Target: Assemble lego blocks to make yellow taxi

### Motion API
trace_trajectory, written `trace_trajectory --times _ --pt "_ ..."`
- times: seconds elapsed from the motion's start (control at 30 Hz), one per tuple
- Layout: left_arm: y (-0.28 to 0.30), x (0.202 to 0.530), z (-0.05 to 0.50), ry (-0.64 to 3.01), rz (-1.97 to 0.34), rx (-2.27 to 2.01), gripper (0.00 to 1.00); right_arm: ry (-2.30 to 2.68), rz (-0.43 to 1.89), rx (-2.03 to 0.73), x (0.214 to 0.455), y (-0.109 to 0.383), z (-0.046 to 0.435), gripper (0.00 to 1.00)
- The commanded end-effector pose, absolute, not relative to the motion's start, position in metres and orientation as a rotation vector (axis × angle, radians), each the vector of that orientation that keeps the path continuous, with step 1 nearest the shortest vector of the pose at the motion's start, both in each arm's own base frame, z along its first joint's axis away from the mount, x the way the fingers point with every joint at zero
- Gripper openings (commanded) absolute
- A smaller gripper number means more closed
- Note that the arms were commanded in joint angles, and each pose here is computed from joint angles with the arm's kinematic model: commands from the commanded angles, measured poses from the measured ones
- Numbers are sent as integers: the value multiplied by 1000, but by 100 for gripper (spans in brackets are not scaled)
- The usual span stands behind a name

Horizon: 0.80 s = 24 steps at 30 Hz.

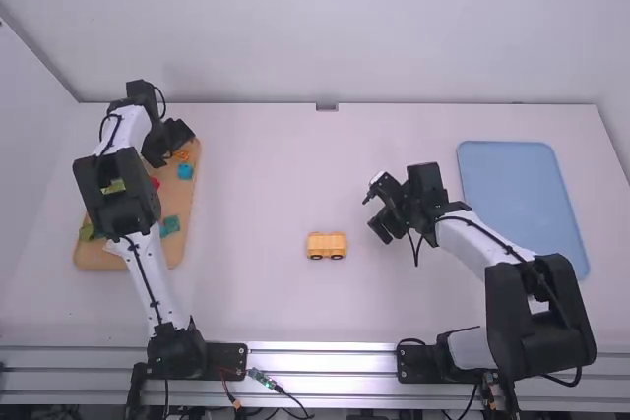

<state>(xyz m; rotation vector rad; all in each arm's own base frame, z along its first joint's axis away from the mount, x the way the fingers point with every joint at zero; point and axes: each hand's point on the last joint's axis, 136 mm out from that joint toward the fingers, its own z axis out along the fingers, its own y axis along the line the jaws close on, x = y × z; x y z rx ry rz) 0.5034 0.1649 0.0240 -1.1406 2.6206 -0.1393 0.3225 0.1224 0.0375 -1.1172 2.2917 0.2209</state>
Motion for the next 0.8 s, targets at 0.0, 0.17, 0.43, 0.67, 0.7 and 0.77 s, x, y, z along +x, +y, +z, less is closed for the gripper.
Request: trace_trajectory --times 0.0,0.17,0.43,0.67,0.7,0.77 --pt "166 497 10 2630 -120 -1209 86 2285 223 -1108 322 123 42 99" --pt "162 497 1 2615 -136 -1241 70 2286 223 -1108 322 123 42 99" --pt "163 494 -9 2607 -135 -1264 64 2286 223 -1108 322 123 42 99" --pt "165 493 -9 2600 -132 -1279 44 2286 228 -1109 321 123 42 99" --pt "165 493 -9 2599 -132 -1281 41 2287 228 -1109 321 123 41 99" --pt "162 494 -9 2603 -133 -1274 35 2294 230 -1112 320 123 40 99"
